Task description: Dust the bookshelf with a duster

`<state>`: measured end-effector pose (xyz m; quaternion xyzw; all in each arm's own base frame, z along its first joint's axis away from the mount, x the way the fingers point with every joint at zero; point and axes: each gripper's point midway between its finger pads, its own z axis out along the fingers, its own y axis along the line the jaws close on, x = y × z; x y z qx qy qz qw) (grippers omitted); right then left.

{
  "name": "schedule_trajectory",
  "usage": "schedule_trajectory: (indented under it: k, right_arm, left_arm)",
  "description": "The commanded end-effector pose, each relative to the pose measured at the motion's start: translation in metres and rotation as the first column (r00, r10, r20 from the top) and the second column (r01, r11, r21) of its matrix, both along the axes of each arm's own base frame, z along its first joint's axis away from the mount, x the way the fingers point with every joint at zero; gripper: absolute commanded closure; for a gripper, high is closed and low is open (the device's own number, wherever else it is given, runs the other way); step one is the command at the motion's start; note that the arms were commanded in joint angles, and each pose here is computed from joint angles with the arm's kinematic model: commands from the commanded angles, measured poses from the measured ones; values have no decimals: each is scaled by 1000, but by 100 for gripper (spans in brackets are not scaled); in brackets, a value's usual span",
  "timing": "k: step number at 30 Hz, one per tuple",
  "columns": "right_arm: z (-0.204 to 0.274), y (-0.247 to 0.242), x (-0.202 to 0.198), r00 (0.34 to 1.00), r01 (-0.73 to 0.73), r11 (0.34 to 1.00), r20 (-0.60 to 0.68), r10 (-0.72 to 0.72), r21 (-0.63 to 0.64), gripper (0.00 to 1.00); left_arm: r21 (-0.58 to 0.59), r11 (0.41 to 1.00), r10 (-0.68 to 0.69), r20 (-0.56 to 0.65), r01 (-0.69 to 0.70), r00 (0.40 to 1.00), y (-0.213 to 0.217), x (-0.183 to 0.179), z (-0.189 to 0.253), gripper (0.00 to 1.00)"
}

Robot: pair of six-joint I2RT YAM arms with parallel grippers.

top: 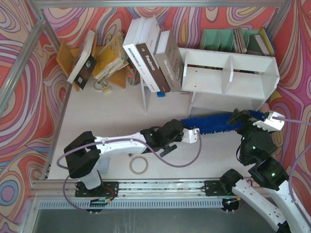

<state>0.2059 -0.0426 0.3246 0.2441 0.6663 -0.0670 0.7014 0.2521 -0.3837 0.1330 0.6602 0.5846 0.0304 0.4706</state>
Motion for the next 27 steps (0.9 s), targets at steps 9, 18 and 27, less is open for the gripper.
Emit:
schedule_trajectory:
  k: [9,18,27]
  right_arm:
    - [4,-2,0,1000,10,1000,24,-10,5,14]
    - [4,-1,1,1000,12,1000,18,-12,1,14]
    - [4,-1,2,1000,10,1000,21,-10,-2,14]
  left_arm:
    - [-216,975,80,157,-45,984,1,15,108,100]
    - [-203,977,93,124,-66,988,6,12,86,100]
    - [-95,987,134,73,-127,988,15,-1,18,100]
